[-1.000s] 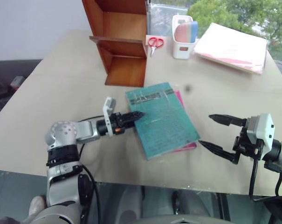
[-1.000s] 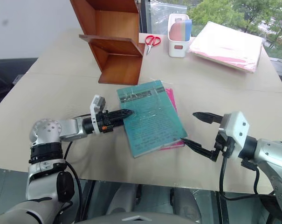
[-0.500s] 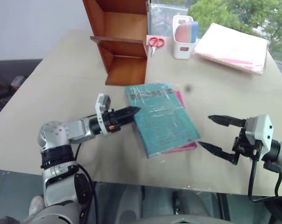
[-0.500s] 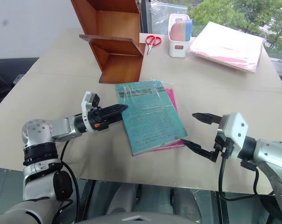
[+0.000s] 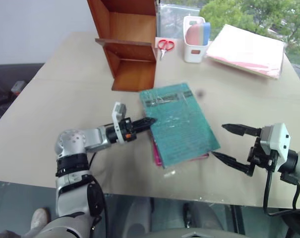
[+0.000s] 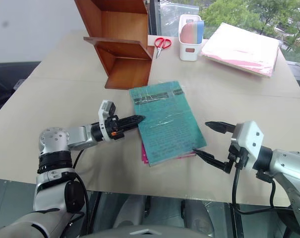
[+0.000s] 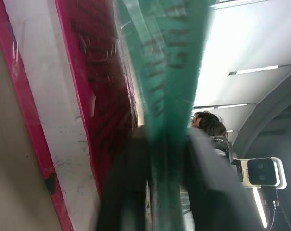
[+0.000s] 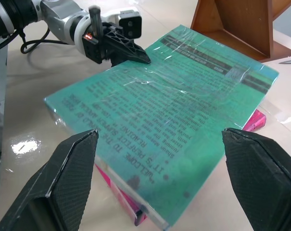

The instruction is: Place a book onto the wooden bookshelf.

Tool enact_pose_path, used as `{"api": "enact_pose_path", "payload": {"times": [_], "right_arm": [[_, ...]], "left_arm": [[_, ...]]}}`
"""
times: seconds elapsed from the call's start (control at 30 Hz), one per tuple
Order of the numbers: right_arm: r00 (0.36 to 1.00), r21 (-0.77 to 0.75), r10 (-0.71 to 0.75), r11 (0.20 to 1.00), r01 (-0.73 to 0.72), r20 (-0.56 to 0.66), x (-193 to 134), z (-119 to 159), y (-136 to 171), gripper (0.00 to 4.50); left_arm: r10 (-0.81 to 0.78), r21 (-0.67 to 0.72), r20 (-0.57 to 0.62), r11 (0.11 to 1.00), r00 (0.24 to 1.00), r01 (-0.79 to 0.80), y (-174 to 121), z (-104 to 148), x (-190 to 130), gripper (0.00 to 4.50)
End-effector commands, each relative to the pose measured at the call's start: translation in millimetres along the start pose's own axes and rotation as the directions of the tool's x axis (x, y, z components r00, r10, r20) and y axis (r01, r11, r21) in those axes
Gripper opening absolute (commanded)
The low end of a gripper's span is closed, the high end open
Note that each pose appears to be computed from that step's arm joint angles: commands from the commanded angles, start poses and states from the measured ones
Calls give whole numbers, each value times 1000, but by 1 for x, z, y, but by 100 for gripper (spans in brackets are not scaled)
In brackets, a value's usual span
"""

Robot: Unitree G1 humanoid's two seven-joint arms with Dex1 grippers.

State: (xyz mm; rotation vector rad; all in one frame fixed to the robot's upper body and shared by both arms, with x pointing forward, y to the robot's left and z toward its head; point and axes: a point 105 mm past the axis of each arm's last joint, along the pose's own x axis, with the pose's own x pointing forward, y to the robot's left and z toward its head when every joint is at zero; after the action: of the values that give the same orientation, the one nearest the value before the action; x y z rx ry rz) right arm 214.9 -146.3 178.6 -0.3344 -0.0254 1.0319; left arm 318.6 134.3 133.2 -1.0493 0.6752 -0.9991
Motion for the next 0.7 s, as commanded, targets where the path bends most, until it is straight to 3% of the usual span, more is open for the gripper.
{"api": "enact_pose_path", "payload": {"times": [0.03, 0.3, 0.4, 0.5, 0.57, 0.6, 0.63, 0.7], "right_arm": [[1000, -40, -2, 999, 3, 25, -1, 9, 1, 425], [996, -36, -26, 999, 29, 87, -3, 19, -5, 425], [990, -28, -76, 996, 80, 120, -13, 26, -13, 425], [975, -33, -176, 983, 183, 137, -30, 32, -26, 425], [962, -41, -235, 969, 243, 139, -39, 33, -33, 425], [954, -46, -265, 961, 273, 138, -44, 33, -37, 425], [948, -51, -287, 954, 296, 135, -47, 33, -40, 425], [943, -62, -306, 947, 316, 135, -47, 33, -45, 425]], "left_arm": [[-81, 82, 15, 993, 997, 79, -26, 14, -10, 2], [-164, 362, -45, 917, 985, 169, -87, 33, -9, 2], [-164, 563, -76, 807, 984, 178, -124, 41, 8, 2], [-95, 783, -18, 618, 995, 73, -152, 55, 27, 2], [-41, 903, 32, 429, 999, -11, -166, 64, 40, 2], [29, 960, 72, 268, 997, -77, -171, 70, 47, 2], [65, 988, 152, 17, 986, -153, -180, 81, 52, 2], [83, 866, 219, -476, 972, -155, -210, 97, 62, 2]]}}
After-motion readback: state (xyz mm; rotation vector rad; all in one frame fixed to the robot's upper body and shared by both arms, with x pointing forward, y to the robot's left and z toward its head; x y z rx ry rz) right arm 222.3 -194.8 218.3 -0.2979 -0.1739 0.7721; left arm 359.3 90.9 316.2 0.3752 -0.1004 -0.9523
